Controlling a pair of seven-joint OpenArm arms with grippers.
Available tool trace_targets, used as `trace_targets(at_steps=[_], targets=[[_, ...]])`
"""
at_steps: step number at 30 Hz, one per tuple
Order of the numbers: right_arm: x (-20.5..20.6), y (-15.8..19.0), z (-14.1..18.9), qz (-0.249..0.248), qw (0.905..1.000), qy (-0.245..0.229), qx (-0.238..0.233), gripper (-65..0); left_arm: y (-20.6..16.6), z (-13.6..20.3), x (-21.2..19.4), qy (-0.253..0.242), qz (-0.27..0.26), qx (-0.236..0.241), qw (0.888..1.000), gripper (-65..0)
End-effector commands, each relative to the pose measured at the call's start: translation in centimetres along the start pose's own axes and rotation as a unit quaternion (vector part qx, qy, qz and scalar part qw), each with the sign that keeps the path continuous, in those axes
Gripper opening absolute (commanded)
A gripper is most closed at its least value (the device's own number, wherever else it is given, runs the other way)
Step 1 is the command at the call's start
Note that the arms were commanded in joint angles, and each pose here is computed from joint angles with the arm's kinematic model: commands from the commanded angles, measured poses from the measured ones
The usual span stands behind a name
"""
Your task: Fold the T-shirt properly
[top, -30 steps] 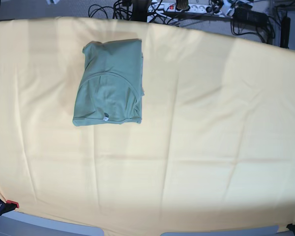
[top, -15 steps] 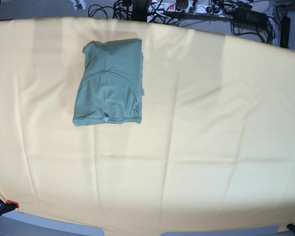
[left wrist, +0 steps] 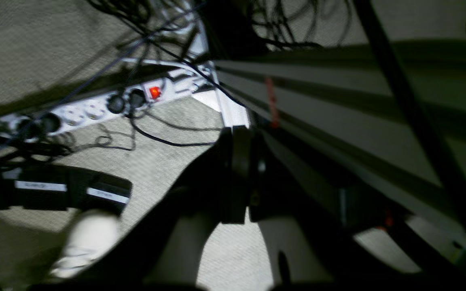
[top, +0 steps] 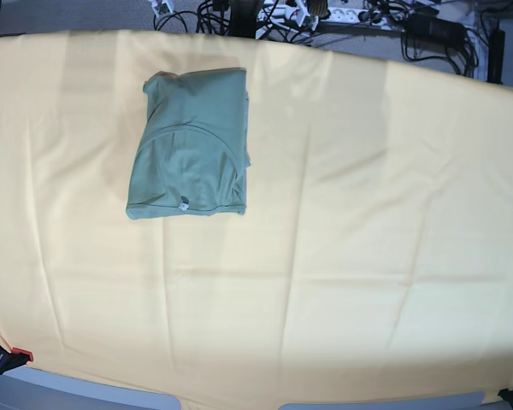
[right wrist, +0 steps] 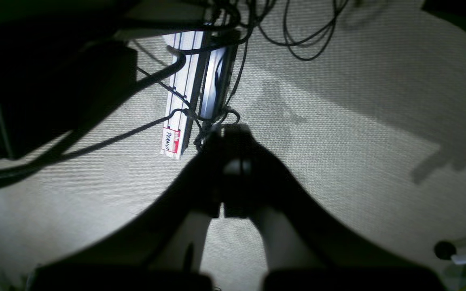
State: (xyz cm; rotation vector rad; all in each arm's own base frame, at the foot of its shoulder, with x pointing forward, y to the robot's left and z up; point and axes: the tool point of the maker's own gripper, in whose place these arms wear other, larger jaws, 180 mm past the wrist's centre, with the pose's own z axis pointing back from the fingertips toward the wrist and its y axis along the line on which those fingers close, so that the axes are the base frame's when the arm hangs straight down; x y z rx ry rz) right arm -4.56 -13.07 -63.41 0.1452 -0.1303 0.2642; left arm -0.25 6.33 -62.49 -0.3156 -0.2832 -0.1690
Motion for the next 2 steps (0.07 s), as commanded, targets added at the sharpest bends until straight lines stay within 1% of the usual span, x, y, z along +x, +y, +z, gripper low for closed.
trace_targets(at_steps=[1,2], targets=[[-0.08,-0.04,0.14,0.001,1.0,-0.005,0.004,-65.0,-0.6,-0.03,0.31,-0.009,0.004,-0.008,1.0,-65.0],[-0.07,0.09,0.14,0.001,1.0,-0.005,0.006,-65.0,-0.6,-0.03,0.25,-0.008,0.004,-0.007,1.0,-65.0]])
